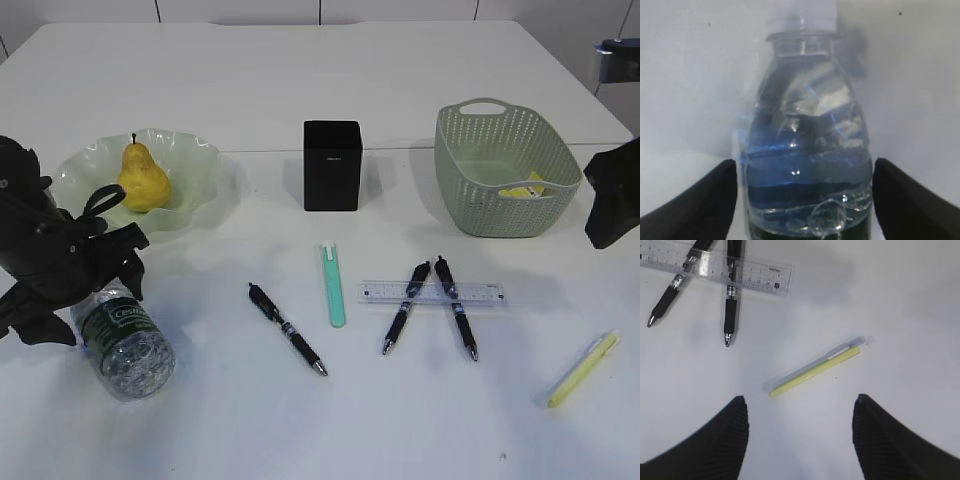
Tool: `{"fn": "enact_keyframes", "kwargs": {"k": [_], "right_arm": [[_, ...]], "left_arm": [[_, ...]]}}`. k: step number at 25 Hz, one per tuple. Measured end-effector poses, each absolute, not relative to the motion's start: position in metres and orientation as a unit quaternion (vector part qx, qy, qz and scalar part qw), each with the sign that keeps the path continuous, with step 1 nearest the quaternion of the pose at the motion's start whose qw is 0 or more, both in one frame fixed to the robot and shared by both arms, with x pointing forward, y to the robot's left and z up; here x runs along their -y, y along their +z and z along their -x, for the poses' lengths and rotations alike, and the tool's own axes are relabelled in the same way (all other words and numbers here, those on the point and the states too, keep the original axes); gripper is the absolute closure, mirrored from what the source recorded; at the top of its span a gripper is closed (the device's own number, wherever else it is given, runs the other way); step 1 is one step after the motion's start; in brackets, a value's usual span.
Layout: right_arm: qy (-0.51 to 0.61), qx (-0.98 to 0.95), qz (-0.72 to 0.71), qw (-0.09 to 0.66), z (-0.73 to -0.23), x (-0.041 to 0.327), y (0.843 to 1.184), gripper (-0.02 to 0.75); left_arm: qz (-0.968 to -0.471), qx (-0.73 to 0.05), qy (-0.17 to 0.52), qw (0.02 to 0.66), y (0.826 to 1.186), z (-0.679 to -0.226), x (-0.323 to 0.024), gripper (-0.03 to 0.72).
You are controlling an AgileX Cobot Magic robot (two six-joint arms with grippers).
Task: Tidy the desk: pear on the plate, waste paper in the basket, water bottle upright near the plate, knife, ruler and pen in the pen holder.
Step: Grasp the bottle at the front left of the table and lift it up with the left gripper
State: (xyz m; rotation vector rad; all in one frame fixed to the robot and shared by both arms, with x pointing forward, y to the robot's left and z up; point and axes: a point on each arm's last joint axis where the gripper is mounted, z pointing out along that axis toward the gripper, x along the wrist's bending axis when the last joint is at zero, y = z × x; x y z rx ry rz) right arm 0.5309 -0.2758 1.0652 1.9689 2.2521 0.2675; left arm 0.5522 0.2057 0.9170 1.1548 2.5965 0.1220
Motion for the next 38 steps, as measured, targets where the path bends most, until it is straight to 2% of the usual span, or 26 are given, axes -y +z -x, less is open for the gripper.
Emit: {"fn": "enact_keyframes", "kwargs": {"k": [6, 17, 20, 28, 38], "right_arm": [[0.091, -0.748, -0.654, 0.071, -0.532, 0.276, 1.065, 0.256], [0.095, -0.747, -0.653, 0.077, -0.533, 0.276, 1.066, 0.256], [0.095, -0.747, -0.653, 0.078, -0.533, 0.276, 1.066, 0.256], [0.095, -0.747, -0.653, 0.078, -0.533, 0.276, 1.066, 0.256], [0.094, -0.748, -0.653, 0.079, -0.533, 0.276, 1.066, 0.256]], "left_arm": [[-0.383, -0.91, 0.048, 0.15, 0.915, -0.558, -0.22, 0.095], [-0.389, -0.908, 0.053, 0.147, 0.909, -0.561, -0.222, 0.098], [-0.389, -0.908, 0.052, 0.147, 0.907, -0.561, -0.222, 0.131], [-0.379, -0.913, 0.045, 0.145, 0.906, -0.561, -0.221, 0.288], [-0.414, -0.896, 0.073, 0.145, 0.907, -0.563, -0.224, 0.303]]}}
